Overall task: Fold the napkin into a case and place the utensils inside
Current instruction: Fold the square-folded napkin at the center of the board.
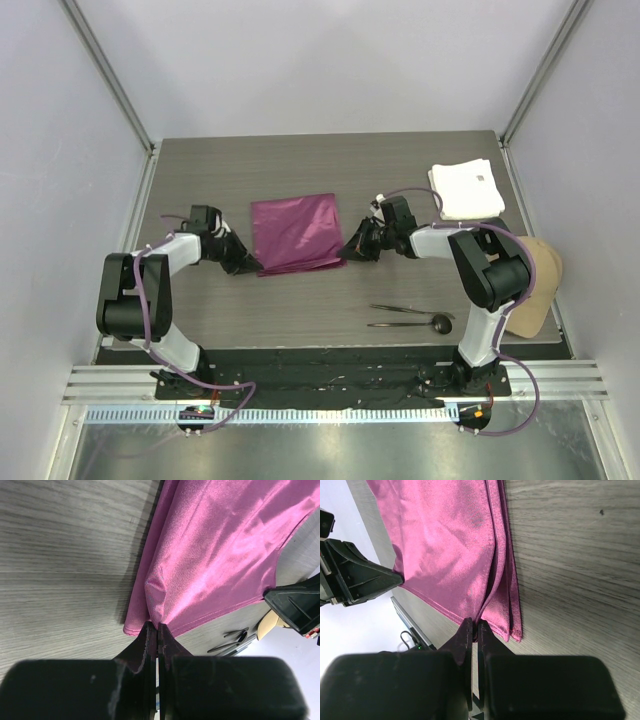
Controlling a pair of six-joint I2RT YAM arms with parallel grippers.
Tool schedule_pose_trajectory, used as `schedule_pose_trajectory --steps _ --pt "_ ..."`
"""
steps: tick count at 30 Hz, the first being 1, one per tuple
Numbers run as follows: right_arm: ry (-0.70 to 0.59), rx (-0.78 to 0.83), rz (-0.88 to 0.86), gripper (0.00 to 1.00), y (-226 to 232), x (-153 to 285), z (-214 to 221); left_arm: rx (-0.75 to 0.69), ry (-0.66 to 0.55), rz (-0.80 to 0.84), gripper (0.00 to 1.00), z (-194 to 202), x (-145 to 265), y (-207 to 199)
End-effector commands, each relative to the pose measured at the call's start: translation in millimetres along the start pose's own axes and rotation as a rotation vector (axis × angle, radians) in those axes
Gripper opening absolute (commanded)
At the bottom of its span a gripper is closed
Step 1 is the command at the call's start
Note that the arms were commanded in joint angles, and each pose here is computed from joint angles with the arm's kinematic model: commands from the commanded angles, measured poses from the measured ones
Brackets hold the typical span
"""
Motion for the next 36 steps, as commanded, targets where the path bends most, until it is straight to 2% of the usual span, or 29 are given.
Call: schedule_pose_trajectory --steps 1,30,32,35,36 --pt "-0.012 0.026 -0.026 0.01 2 0 -3 -0.011 -0.003 -0.017 0.0 2 1 4" --pt "-0.027 0.019 0.059 0.01 -25 -8 -2 0.008 0.029 -0.098 0.01 14 -10 25" --pt "-0.028 0.019 0.06 0.01 -25 -8 -3 0.007 0.017 -0.115 0.03 11 -8 26" --pt "-0.026 0.02 0.062 0.01 -26 -9 -2 0.0 -0.013 -0.125 0.19 7 -2 23" --pt "-0.025 0.022 0.06 0.01 -25 -9 -3 -0.009 -0.03 -0.13 0.28 4 2 21"
Point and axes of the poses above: each gripper's point midway between its finger pads, its own x axis back along the fingers, its own y axis along the line the jaws close on, z = x × y, the point moved 4 cm from there along x, back along the fingers, and after that the axes turned 13 degrees about -x, right-handed, at the moved point
